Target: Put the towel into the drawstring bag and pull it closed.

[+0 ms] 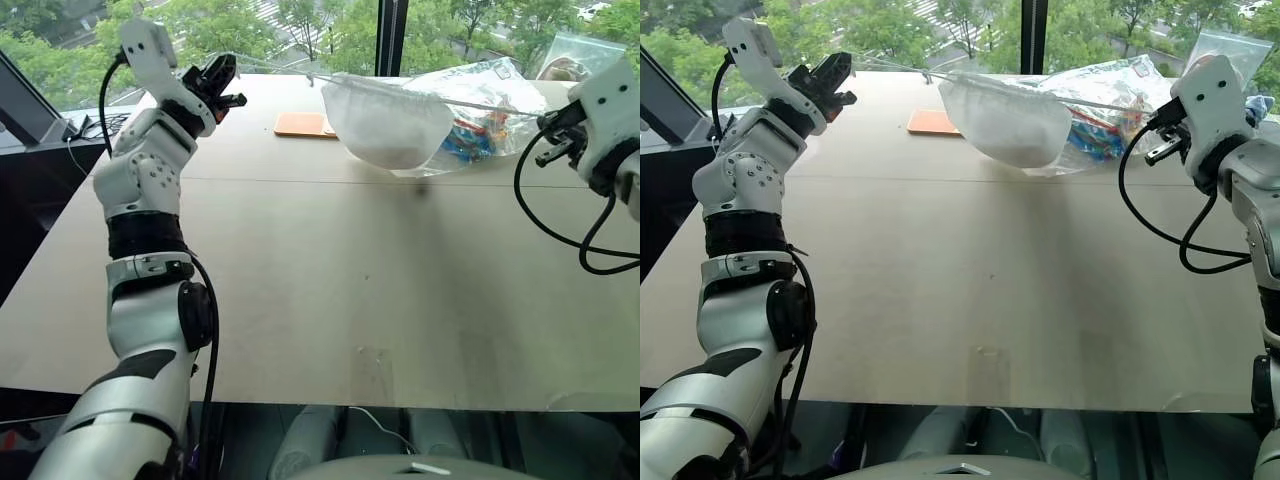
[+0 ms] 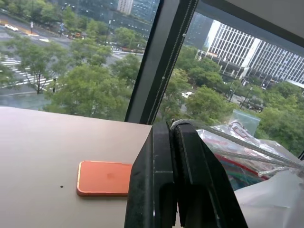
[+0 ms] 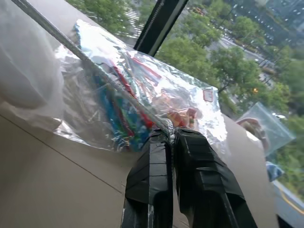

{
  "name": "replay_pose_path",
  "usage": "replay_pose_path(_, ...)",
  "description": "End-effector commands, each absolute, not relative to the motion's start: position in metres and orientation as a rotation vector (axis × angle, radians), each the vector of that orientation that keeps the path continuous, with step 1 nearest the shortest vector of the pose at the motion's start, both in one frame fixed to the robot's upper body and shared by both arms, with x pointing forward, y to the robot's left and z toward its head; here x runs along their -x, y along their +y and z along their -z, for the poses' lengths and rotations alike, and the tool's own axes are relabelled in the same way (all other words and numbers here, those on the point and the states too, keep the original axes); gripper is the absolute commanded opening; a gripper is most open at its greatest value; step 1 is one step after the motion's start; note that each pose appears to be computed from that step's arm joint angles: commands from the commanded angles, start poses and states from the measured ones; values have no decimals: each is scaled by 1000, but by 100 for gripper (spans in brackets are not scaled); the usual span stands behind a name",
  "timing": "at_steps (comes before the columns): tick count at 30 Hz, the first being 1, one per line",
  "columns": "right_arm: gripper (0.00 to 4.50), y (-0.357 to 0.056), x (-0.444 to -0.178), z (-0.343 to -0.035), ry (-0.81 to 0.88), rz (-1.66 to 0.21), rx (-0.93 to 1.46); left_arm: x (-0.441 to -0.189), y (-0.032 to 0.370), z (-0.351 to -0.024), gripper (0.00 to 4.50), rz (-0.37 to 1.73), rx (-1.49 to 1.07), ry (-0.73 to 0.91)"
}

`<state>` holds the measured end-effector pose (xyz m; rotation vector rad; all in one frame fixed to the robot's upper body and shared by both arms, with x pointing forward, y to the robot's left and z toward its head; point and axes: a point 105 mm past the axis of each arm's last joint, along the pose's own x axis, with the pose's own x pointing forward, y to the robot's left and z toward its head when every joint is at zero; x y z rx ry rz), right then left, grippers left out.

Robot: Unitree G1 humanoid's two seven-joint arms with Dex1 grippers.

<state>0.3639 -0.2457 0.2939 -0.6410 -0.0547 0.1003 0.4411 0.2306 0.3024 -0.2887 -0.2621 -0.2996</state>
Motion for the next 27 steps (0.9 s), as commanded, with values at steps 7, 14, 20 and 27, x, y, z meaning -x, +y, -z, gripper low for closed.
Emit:
replay_pose_path(7, 0, -306, -353, -318, -95, 215, 711, -437, 277, -317, 4, 120, 302, -344)
replay_pose_path(14, 0, -327, -343, -303, -40, 295, 699, -436, 293, -306, 4, 58, 318, -318)
replay_pose_path(20, 0, -361, -328, -302, -11, 451, 695, -435, 322, -300, 4, -66, 386, -305)
replay_pose_path(27, 0, -377, -318, -305, -12, 518, 687, -436, 325, -296, 4, -88, 415, -296)
